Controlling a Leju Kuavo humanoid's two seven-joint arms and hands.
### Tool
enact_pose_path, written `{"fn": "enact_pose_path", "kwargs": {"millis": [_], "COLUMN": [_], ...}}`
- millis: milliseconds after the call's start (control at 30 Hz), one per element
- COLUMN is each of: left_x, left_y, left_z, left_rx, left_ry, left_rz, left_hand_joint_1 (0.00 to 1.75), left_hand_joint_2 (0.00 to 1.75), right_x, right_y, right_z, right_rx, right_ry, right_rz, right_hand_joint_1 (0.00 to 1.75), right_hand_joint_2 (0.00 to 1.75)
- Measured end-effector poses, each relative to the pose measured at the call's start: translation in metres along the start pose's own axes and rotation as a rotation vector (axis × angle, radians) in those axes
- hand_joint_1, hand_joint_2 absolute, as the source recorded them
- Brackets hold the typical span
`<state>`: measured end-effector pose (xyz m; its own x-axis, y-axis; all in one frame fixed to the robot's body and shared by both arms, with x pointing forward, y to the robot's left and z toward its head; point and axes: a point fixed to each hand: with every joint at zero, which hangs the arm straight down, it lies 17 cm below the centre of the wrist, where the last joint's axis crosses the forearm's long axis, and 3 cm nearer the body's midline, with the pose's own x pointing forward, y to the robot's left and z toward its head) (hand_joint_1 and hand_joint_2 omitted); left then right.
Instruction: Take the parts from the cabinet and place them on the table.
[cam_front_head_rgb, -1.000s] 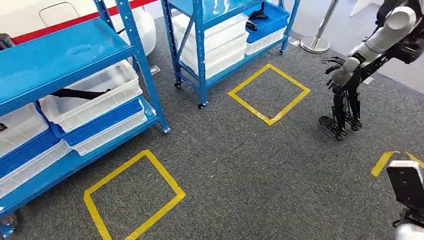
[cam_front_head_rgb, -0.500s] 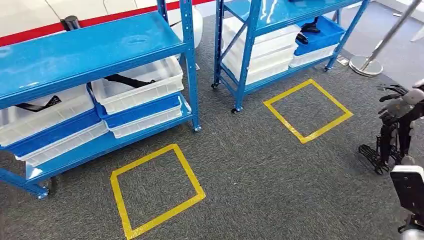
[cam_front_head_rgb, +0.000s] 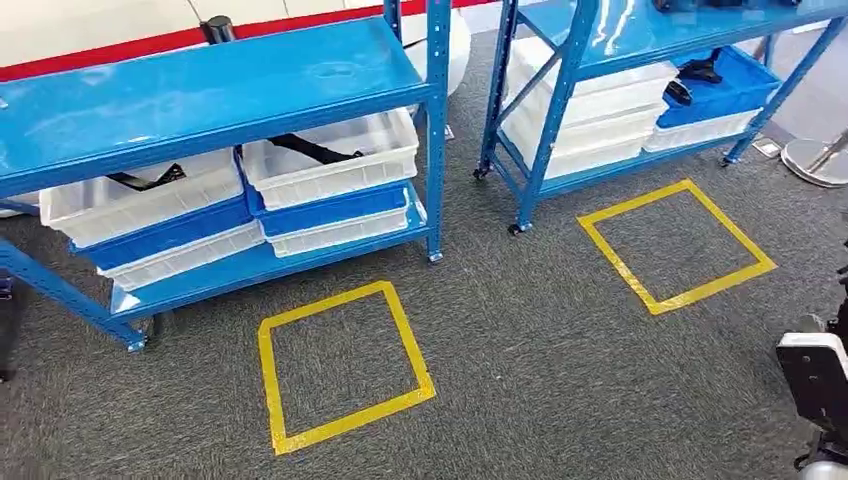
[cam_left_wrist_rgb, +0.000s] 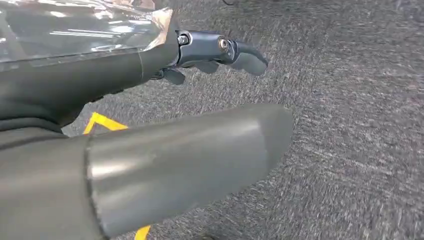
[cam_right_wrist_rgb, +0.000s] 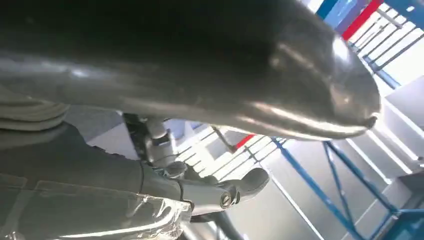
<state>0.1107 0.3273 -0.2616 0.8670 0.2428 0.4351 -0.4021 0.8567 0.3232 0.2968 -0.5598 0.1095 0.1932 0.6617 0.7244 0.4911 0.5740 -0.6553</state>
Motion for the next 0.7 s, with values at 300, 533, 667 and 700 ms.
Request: {"fn": "enact_pose_path", "kwargs": {"millis": [300, 533, 667, 700], "left_x": [0.004, 0.001, -0.001, -0.001], "left_y": [-0.002, -0.001, 0.000, 0.000], "left_z": [0.000, 0.001, 0.001, 0.001], "left_rx": [-0.004, -0.002, 0.002, 0.002], "left_ry": [-0.012, -0.007, -0.004, -0.005], "left_rz": [0.002, 0.001, 0.003, 0.004], "left_hand_joint_1": [0.00, 0.00, 0.00, 0.00], "left_hand_joint_2": [0.00, 0.00, 0.00, 0.00], "right_x": [-0.001, 0.004, 0.009, 0.009], "right_y": [-0.009, -0.011, -0.009, -0.008], "right_z": [0.006, 0.008, 0.010, 0.010], "right_rx": [-0.011, -0.012, -0.011, -0.009], "right_ry": [0.000, -0.008, -0.014, -0.015], "right_rz": [0.006, -0.015, -0.026, -0.028], "right_hand_joint_1": [0.00, 0.00, 0.00, 0.00], "right_hand_joint_2": [0.00, 0.00, 0.00, 0.00]}}
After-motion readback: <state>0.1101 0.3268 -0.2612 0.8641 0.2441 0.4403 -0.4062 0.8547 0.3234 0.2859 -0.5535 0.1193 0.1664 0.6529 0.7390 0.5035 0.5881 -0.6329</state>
